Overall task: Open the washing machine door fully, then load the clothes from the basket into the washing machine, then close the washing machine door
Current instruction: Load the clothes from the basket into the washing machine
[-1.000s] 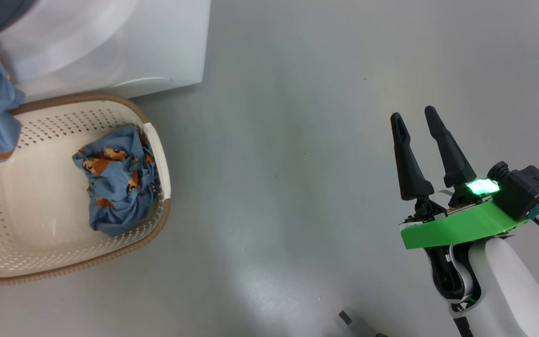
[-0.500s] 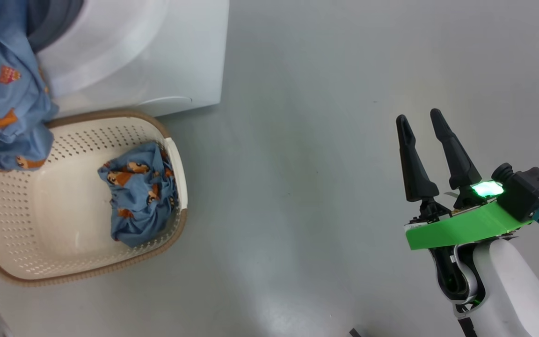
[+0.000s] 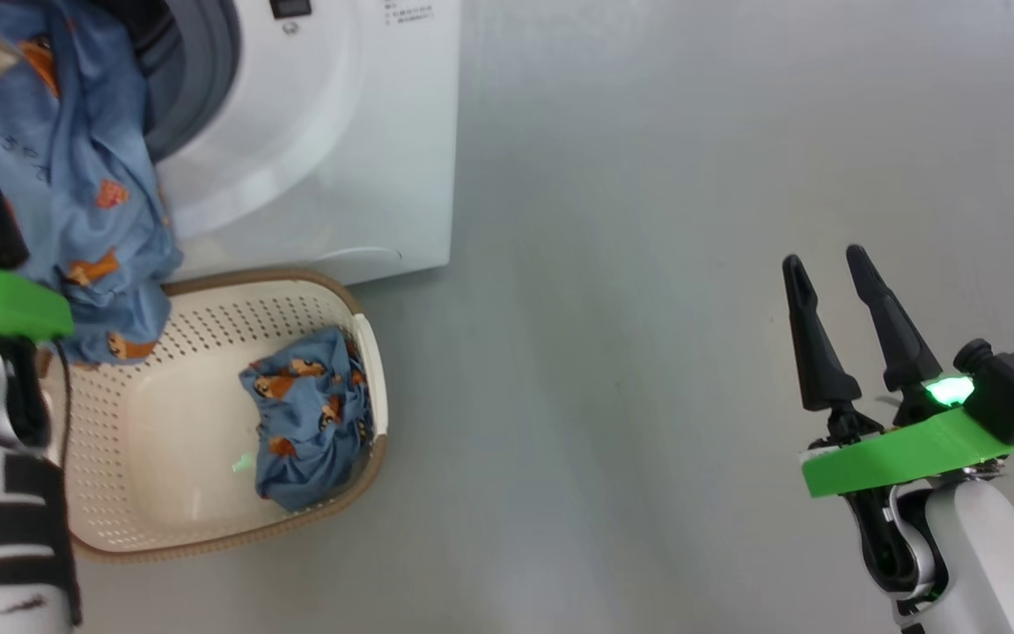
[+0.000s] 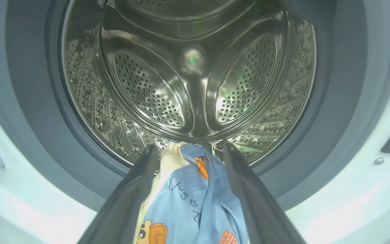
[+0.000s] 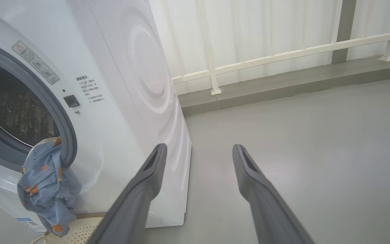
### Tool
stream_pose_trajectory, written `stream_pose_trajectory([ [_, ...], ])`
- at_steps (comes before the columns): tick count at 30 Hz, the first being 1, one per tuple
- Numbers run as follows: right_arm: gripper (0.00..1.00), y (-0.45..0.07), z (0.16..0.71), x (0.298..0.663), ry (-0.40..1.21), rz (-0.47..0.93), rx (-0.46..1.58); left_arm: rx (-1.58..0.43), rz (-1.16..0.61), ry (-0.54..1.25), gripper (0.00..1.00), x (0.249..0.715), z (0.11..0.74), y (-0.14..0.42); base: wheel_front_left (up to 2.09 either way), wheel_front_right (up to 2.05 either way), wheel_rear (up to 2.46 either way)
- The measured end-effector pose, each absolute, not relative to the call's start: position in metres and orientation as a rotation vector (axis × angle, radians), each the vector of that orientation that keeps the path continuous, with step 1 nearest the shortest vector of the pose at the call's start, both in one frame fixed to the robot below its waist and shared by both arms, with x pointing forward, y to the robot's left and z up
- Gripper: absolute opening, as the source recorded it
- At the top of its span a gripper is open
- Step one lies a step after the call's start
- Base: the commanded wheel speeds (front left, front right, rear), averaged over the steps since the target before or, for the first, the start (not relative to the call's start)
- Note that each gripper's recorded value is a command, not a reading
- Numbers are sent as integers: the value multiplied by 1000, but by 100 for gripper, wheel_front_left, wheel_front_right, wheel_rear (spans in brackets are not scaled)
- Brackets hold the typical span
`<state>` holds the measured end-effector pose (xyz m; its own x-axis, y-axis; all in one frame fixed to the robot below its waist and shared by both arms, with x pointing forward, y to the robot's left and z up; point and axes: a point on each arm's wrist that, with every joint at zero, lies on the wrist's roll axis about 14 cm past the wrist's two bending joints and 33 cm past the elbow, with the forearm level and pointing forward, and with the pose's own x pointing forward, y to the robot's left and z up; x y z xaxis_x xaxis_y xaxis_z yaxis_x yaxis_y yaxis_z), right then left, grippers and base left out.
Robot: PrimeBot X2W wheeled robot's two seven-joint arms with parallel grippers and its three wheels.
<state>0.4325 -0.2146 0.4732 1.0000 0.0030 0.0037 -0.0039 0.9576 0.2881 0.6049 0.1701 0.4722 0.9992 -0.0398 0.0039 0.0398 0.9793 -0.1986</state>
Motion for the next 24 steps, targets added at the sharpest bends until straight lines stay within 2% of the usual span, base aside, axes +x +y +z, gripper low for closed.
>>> stream_pose_trajectory([
  [24, 100, -212, 497, 388, -39, 43, 279, -171, 14, 14, 100, 480, 478, 199, 0, 0, 0],
])
